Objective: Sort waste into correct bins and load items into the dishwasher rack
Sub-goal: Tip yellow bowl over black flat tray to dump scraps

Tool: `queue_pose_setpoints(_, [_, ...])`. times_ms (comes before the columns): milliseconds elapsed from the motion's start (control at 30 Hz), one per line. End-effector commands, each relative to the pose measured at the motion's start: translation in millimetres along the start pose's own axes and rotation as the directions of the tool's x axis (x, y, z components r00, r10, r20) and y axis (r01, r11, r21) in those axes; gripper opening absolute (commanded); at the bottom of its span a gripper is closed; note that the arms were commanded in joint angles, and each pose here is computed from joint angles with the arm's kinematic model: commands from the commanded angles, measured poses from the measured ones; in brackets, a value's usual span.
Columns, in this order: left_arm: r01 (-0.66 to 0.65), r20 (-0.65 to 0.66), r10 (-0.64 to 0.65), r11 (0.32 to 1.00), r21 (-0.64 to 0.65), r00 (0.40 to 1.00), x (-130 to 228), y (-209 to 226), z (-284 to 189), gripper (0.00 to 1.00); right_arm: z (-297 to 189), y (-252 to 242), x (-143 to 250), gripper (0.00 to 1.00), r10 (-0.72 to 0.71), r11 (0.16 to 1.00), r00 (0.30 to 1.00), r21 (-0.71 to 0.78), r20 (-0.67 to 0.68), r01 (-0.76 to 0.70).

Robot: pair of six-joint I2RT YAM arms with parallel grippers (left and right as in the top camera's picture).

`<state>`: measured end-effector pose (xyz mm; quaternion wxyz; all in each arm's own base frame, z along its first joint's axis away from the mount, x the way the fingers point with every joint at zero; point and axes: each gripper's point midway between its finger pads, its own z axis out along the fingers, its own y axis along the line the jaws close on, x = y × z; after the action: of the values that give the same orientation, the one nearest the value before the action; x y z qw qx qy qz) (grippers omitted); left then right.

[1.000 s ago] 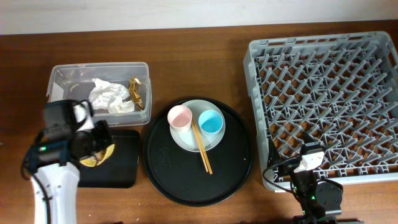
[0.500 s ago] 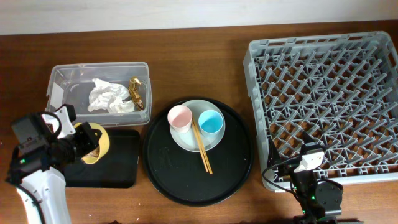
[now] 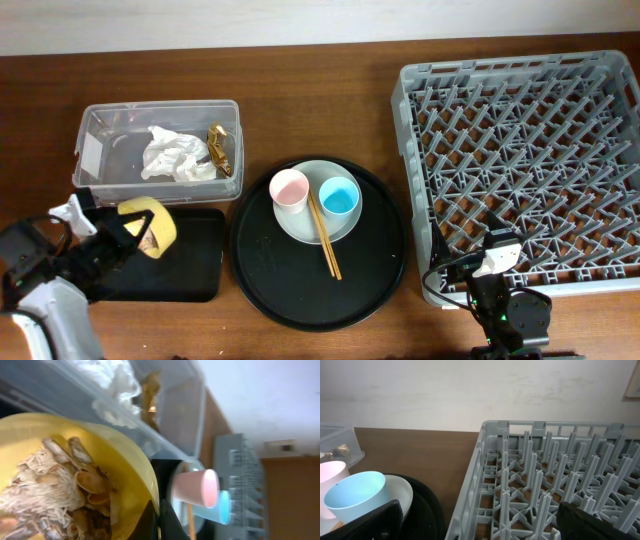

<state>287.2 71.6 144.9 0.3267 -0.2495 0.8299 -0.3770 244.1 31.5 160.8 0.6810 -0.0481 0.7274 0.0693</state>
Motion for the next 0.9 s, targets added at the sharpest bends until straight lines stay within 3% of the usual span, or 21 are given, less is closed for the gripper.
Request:
queue_pose_setpoints(0, [-0.019, -0.005, 0.021, 0.971, 0.239, 1.000, 0.0, -20.3, -0.6, 0.00, -0.2, -3.0, 1.9, 0.99, 0.012, 1.000, 1.000, 0.015, -0.002, -0.012])
queue_pose_setpoints(167, [0.082, -0.031, -0.075, 0.932, 0.352, 0.997, -1.8, -13.1, 2.3, 0.00, -0.2, -3.0, 1.9, 0.99, 0.012, 1.000, 1.000, 0.015, -0.002, -0.012])
queue_pose_setpoints(400, [0.102, 0.040, -0.142, 0.855, 0.509, 0.989, -18.1, -16.9, -21.7, 0.00, -0.2, -3.0, 1.9, 0.99, 0.012, 1.000, 1.000, 0.015, -0.002, -0.012])
queue_pose_setpoints(867, [0.167, 0.058, -0.226, 0.847, 0.504, 0.972, -13.0, -3.9, -30.1, 0.00, -0.2, -3.0, 1.9, 0.99, 0.012, 1.000, 1.000, 0.015, -0.002, -0.012])
